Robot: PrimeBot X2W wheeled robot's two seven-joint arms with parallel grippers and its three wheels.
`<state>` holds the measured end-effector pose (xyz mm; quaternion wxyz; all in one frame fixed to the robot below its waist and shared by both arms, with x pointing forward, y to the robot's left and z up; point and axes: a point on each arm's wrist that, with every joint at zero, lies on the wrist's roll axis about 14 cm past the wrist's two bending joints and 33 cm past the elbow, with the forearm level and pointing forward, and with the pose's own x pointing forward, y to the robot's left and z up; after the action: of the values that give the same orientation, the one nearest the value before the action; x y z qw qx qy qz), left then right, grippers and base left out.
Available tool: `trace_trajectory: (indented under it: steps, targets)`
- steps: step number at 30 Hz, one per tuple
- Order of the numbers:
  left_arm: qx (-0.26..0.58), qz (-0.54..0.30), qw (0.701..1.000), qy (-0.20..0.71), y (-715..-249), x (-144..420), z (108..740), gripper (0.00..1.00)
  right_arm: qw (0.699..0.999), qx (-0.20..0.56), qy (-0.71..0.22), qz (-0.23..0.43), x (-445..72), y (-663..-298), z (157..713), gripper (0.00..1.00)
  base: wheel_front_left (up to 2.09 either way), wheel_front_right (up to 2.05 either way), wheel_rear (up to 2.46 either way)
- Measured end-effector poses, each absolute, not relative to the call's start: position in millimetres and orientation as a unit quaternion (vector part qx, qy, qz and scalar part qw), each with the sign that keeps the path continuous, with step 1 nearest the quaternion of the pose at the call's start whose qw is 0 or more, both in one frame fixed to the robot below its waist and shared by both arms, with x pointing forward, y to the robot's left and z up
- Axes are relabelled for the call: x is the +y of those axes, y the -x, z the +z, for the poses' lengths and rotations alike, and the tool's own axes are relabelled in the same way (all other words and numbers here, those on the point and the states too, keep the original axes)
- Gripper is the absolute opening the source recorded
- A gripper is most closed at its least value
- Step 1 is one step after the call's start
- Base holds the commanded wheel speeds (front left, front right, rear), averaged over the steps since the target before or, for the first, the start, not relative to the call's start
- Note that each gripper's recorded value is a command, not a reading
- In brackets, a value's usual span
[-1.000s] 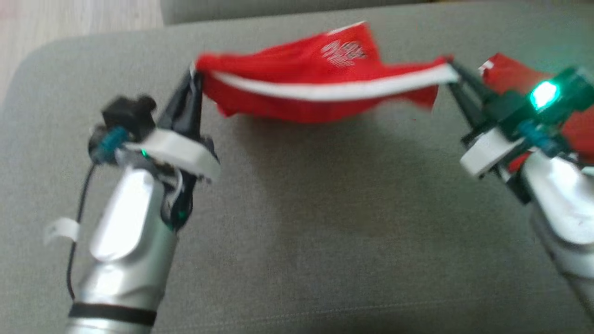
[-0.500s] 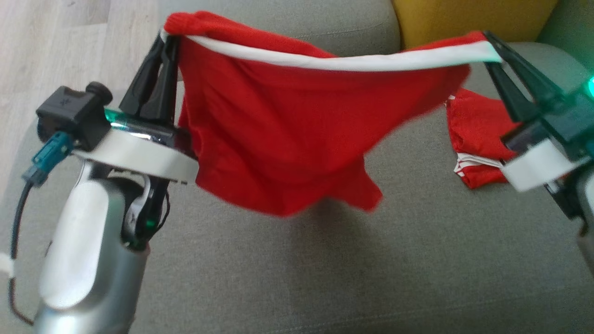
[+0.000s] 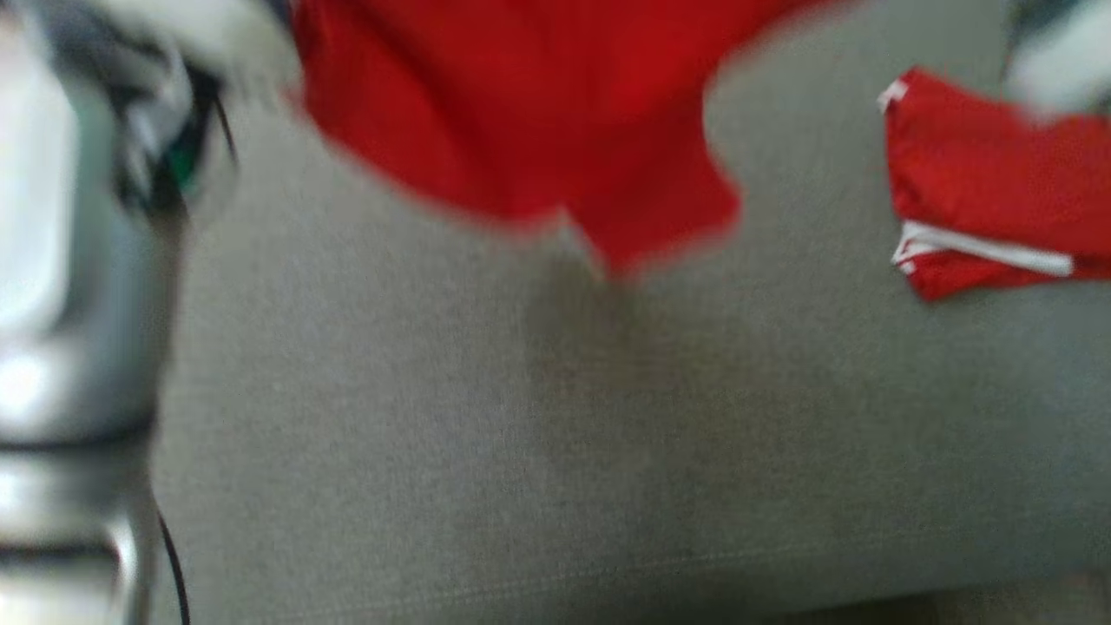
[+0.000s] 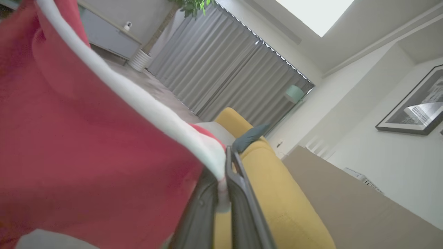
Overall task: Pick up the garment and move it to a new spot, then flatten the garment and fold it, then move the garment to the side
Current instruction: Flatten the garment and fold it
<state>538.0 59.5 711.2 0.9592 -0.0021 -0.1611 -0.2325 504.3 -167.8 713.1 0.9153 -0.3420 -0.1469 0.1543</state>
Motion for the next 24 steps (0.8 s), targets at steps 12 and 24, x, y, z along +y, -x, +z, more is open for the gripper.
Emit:
trace_trajectory:
  steps: [12, 24]
  targets:
    - [-0.199, -0.160, 0.966, 0.024, -689, 89, 683, 0.00, 0.926, -0.144, 0.325, 0.124, -153, -674, 690, 0.00, 0.00, 0.00, 0.00]
    - [-0.011, -0.158, 0.986, 0.053, -690, 82, 489, 0.00, 0.945, 0.062, 0.266, 0.183, -147, -675, 461, 0.00, 0.00, 0.00, 0.00]
